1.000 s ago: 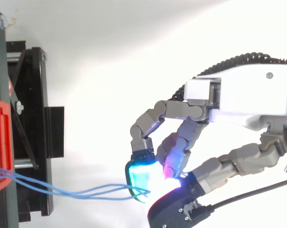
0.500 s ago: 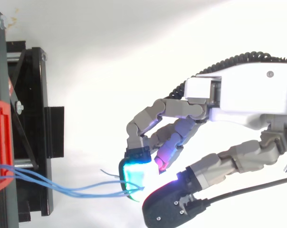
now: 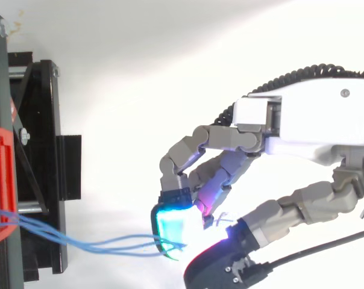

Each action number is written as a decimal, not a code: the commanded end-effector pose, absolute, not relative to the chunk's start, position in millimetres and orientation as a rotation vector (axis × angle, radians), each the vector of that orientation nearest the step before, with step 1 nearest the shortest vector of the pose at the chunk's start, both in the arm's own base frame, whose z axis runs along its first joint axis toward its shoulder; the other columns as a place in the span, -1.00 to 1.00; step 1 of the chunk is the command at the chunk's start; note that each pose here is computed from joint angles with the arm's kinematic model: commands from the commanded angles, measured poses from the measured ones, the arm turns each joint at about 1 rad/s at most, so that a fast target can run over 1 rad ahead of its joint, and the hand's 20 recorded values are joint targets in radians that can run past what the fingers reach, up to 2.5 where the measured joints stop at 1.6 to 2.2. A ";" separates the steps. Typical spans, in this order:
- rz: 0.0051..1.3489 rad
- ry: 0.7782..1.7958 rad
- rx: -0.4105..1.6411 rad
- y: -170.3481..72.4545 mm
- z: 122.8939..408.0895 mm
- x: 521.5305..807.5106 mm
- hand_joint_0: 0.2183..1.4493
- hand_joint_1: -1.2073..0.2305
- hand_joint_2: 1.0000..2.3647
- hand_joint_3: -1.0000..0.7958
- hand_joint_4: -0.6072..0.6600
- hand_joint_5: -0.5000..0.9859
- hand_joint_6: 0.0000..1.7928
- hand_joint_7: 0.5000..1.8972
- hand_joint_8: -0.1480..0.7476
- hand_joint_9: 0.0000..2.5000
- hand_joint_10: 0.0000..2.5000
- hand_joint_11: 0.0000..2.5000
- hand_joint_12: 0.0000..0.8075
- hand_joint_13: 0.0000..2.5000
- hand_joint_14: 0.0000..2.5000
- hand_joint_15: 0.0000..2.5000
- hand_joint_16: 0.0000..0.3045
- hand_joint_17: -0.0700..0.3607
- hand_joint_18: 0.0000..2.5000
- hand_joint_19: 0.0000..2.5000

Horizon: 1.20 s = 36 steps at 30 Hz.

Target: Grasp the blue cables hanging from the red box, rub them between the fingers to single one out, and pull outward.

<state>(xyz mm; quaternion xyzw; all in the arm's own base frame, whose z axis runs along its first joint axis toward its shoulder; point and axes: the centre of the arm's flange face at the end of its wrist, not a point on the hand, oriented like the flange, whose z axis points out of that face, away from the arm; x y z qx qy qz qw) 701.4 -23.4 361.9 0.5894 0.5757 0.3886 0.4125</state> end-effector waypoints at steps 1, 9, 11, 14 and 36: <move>0.979 1.446 1.482 -23.4 362.3 701.5 -0.29 -0.44 -1.00 -0.44 0.13 -0.56 0.02 -0.22 -0.16 -0.19 -0.99 -0.56 -0.23 -0.51 -0.98 -0.70 -0.71 -0.21 -0.62 -0.65; 0.978 1.443 1.485 -27.3 361.3 701.8 -0.31 -0.40 -1.00 -0.44 0.10 -0.52 0.01 -0.13 -0.17 -0.09 -0.98 -0.49 -0.22 -0.45 -0.98 -0.66 -0.72 -0.22 -0.57 -0.63; 0.980 1.442 1.484 -28.3 362.4 701.5 -0.30 -0.42 -1.00 -0.44 0.07 -0.52 0.01 -0.14 -0.16 -0.08 -0.98 -0.49 -0.22 -0.42 -0.98 -0.64 -0.72 -0.23 -0.55 -0.61; 0.976 1.443 1.484 -28.4 361.3 701.8 -0.30 -0.43 -1.00 -0.44 0.05 -0.50 0.00 -0.07 -0.18 -0.01 -0.98 -0.44 -0.23 -0.37 -0.98 -0.58 -0.72 -0.23 -0.50 -0.58; 0.998 1.411 1.463 -28.9 378.6 707.1 -0.39 -0.19 -1.00 -0.44 0.05 -0.49 -0.01 -0.08 -0.15 0.04 -0.98 -0.44 -0.23 -0.26 -0.98 -0.55 -0.71 -0.21 -0.42 -0.52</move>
